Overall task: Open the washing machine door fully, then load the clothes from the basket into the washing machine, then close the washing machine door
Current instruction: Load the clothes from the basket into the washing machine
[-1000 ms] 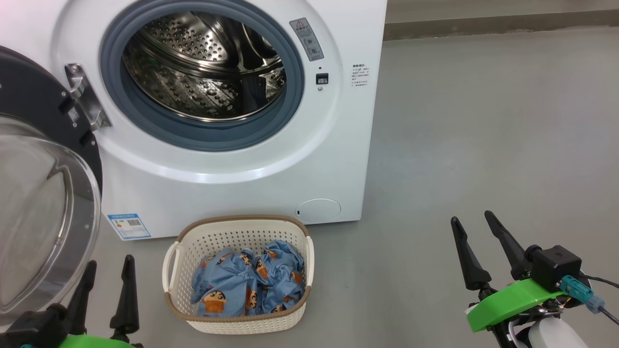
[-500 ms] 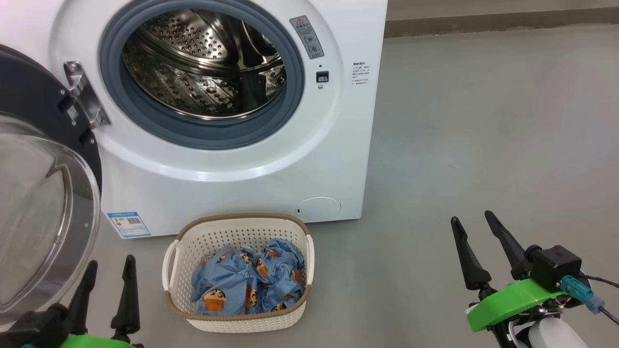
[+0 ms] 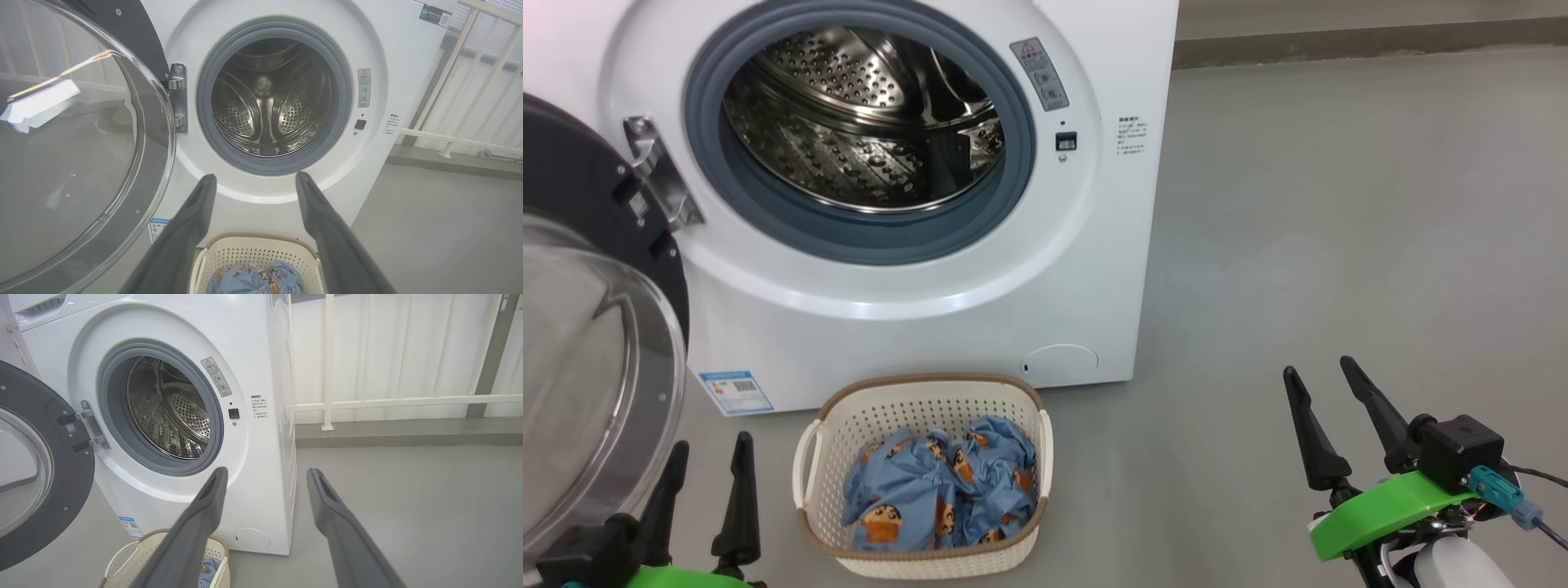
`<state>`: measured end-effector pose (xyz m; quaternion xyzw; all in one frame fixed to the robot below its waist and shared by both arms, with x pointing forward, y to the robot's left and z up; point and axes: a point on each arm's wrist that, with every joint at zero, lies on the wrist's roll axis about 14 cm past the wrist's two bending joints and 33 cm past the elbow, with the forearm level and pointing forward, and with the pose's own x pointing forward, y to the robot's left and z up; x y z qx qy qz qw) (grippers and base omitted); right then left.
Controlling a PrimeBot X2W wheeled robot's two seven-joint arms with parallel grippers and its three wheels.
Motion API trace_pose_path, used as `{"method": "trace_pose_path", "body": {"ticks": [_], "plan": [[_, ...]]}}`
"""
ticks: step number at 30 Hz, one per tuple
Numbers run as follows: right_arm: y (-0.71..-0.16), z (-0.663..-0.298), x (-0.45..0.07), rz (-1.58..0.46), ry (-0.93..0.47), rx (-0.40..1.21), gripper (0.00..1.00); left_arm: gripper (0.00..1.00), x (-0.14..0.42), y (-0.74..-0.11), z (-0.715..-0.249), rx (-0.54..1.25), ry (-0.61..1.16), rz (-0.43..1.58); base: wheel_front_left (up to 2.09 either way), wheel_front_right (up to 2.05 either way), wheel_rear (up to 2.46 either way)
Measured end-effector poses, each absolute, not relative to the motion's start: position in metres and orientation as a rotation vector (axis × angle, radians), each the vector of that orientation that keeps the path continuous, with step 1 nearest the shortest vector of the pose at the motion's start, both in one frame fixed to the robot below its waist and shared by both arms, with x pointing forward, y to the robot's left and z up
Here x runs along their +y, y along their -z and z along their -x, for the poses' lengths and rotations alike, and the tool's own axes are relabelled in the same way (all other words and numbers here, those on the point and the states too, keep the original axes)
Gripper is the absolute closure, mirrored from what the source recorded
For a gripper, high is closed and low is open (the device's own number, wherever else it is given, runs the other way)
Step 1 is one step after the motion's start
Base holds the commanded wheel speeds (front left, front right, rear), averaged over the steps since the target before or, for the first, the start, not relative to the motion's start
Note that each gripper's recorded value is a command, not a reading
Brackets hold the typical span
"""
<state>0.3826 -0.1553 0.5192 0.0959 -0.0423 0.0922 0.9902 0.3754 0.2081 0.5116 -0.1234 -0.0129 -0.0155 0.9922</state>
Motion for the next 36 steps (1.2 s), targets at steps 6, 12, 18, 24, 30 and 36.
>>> {"method": "trace_pose_path", "body": {"ticks": [6,12,18,24,30,36], "plan": [[-0.5189,-0.3830,-0.1544,-0.192,-0.187,-0.084,0.00,0.00,0.2089,-0.5113,-0.3751,-0.025,0.029,0.247,1.23,-1.23,0.00],[-0.5190,-0.3833,-0.1532,-0.192,-0.191,-0.084,0.00,0.00,0.2094,-0.5111,-0.3743,-0.025,0.027,0.247,1.18,-1.18,0.00],[-0.5191,-0.3835,-0.1515,-0.192,-0.196,-0.083,0.00,0.00,0.2102,-0.5104,-0.3733,-0.023,0.024,0.246,1.15,-1.15,0.00],[-0.5176,-0.3839,-0.1501,-0.192,-0.200,-0.078,0.00,0.00,0.2107,-0.5093,-0.3730,-0.019,0.023,0.246,1.12,-1.12,0.00],[-0.5162,-0.3841,-0.1494,-0.192,-0.202,-0.074,0.00,0.00,0.2106,-0.5081,-0.3730,-0.015,0.024,0.246,0.79,-0.79,0.00],[-0.5141,-0.3849,-0.1487,-0.192,-0.203,-0.068,0.00,0.00,0.2103,-0.5061,-0.3730,-0.009,0.024,0.244,0.10,-0.10,0.00]]}}
